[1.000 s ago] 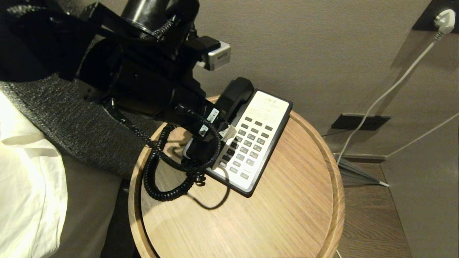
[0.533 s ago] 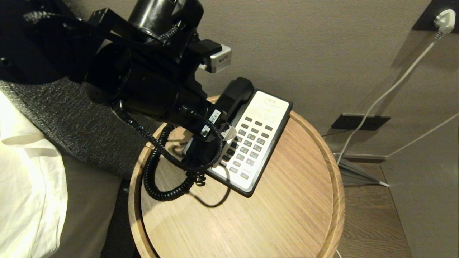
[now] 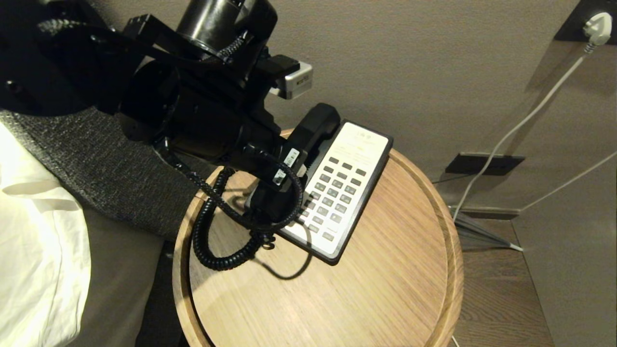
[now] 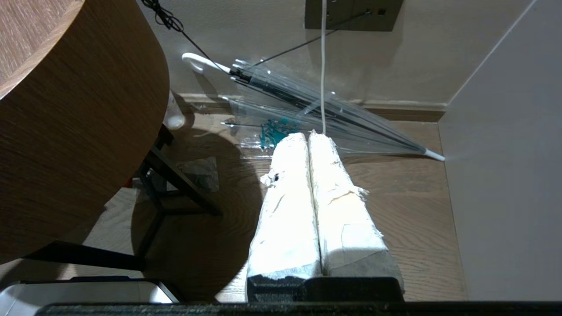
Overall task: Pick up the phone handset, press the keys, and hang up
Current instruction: Pick up the desk phone handset, then dial the number
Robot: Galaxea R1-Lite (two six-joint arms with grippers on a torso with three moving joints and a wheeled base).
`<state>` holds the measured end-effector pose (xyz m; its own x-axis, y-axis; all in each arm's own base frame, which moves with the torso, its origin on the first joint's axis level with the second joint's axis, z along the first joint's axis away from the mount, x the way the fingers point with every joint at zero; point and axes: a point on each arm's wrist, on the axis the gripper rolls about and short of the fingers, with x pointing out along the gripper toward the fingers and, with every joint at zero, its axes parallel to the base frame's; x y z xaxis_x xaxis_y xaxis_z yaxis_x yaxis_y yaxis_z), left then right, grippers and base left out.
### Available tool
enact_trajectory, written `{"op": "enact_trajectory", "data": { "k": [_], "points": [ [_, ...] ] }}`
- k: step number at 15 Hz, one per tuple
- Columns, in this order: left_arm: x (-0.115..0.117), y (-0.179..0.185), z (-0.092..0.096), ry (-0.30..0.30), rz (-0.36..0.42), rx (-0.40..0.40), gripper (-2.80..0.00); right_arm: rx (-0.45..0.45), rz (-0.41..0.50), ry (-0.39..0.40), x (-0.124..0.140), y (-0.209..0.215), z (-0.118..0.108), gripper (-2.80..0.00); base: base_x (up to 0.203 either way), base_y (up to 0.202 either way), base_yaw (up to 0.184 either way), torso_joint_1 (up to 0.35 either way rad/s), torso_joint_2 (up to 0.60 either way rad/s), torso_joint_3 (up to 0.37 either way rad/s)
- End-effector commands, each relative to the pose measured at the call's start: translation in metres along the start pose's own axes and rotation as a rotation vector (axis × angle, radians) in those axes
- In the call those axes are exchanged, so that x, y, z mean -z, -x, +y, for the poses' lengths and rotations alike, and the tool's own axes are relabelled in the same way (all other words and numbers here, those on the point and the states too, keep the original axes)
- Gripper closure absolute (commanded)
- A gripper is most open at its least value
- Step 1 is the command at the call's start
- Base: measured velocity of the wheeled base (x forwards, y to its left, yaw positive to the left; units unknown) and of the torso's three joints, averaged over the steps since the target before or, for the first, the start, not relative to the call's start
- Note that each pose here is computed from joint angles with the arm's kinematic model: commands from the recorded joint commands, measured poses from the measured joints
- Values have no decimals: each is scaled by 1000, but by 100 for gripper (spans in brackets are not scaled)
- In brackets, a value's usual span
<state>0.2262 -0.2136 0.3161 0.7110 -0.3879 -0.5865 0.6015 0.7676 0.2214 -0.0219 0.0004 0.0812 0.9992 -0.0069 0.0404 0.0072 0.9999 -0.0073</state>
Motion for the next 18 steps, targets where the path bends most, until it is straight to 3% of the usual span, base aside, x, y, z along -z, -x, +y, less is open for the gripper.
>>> {"op": "enact_trajectory", "data": {
  "k": [1,6,10,15,18],
  "points": [
    [0,2,1,0,-2,-3,0,-1,20,0,6,-1,0,0,0,0,0,0,0,0],
    [-2,18,5,47,-37,-29,0,-1,20,0,6,-1,0,0,0,0,0,0,0,0],
    [-2,51,13,131,-110,-69,0,-1,20,0,6,-1,0,0,0,0,0,0,0,0],
    [9,102,27,335,-208,-94,0,-1,20,0,6,-1,0,0,0,0,0,0,0,0],
    [22,124,31,561,-245,-73,0,-1,20,0,6,-1,0,0,0,0,0,0,0,0]
  ]
}}
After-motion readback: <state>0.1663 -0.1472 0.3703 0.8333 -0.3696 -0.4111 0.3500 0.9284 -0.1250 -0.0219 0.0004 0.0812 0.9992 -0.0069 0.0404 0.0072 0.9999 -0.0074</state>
